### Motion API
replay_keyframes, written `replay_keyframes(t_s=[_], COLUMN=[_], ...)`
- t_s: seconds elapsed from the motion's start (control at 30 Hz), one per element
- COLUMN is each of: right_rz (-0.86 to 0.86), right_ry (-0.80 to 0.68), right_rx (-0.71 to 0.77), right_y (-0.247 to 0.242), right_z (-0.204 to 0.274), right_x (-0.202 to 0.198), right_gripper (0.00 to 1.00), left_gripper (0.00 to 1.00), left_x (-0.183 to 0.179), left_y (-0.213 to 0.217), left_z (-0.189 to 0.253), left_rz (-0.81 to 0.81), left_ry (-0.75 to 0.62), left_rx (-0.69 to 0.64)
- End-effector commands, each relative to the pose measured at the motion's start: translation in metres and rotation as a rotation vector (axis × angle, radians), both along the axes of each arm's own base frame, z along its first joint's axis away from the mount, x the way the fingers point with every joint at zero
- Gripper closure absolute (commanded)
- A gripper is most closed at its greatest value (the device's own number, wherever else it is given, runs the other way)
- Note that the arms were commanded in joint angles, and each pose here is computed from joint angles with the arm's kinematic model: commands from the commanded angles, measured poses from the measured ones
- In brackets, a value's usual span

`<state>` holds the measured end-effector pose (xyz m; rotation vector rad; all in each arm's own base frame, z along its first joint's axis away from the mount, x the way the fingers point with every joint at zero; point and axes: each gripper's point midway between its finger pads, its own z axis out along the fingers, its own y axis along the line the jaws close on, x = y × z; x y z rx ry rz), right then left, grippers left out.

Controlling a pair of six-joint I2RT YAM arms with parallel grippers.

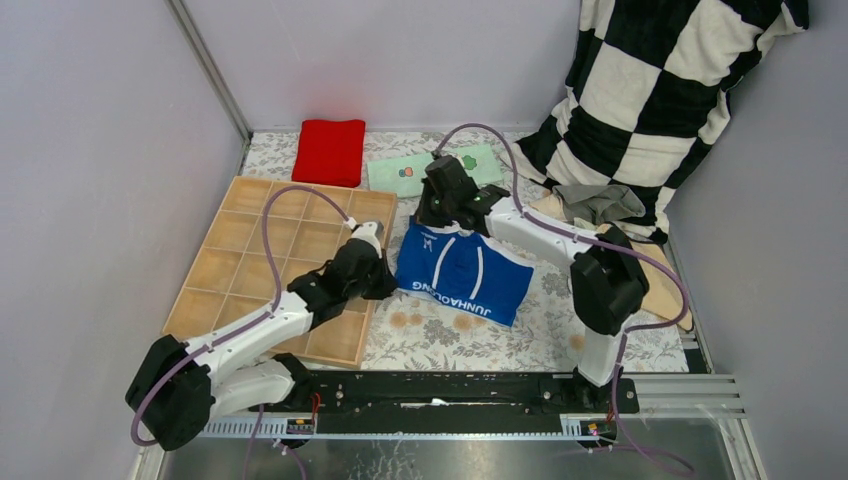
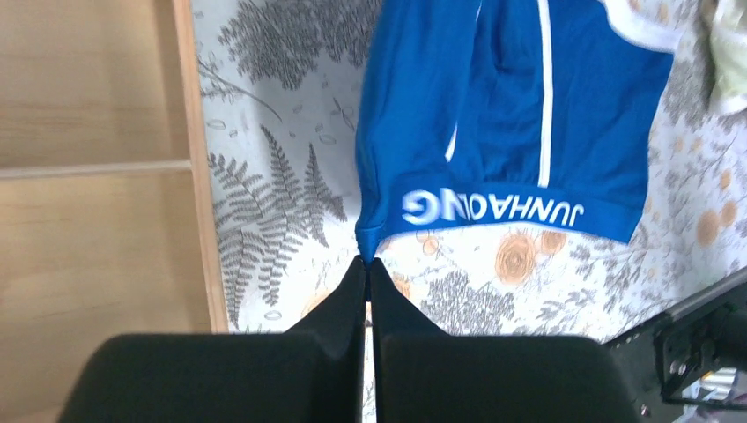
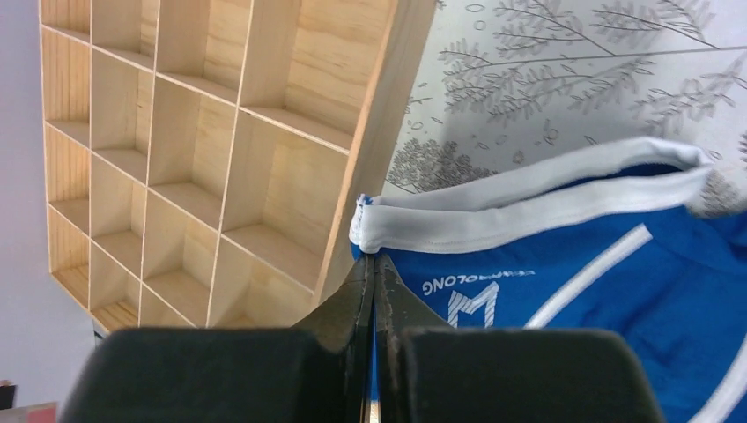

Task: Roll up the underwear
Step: Fold the underwear at the center of the board.

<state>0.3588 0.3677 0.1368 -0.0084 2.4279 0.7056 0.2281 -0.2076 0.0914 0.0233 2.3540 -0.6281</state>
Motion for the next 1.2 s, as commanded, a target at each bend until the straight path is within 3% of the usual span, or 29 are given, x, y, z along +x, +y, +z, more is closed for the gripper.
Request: replay_keyframes(t_s=[0.0, 0.4, 1.17], right_rz=[-0.084, -0.178, -0.275], right_ry=[-0.035, -0.024, 0.004], right_rx=[0.051, 0.07, -0.019], right_y=[-0.024, -0.092, -0.188], right_z=[0.024, 0.021, 0.004], right_x=[0.001, -0.024, -0.046], right_gripper=[1.0, 1.0, 1.0], left_gripper=[1.0, 1.0, 1.0], left_x=[-0.017, -0.026, -0.062], left_y=[0.002, -0.063, -0.192], left_z=[-0.006, 0.034, 0.023], left_rz=[-0.058, -0.168, -0.383], left_ry=[0.027, -0.021, 0.01], left_rx=[0.104, 0.087, 0.084])
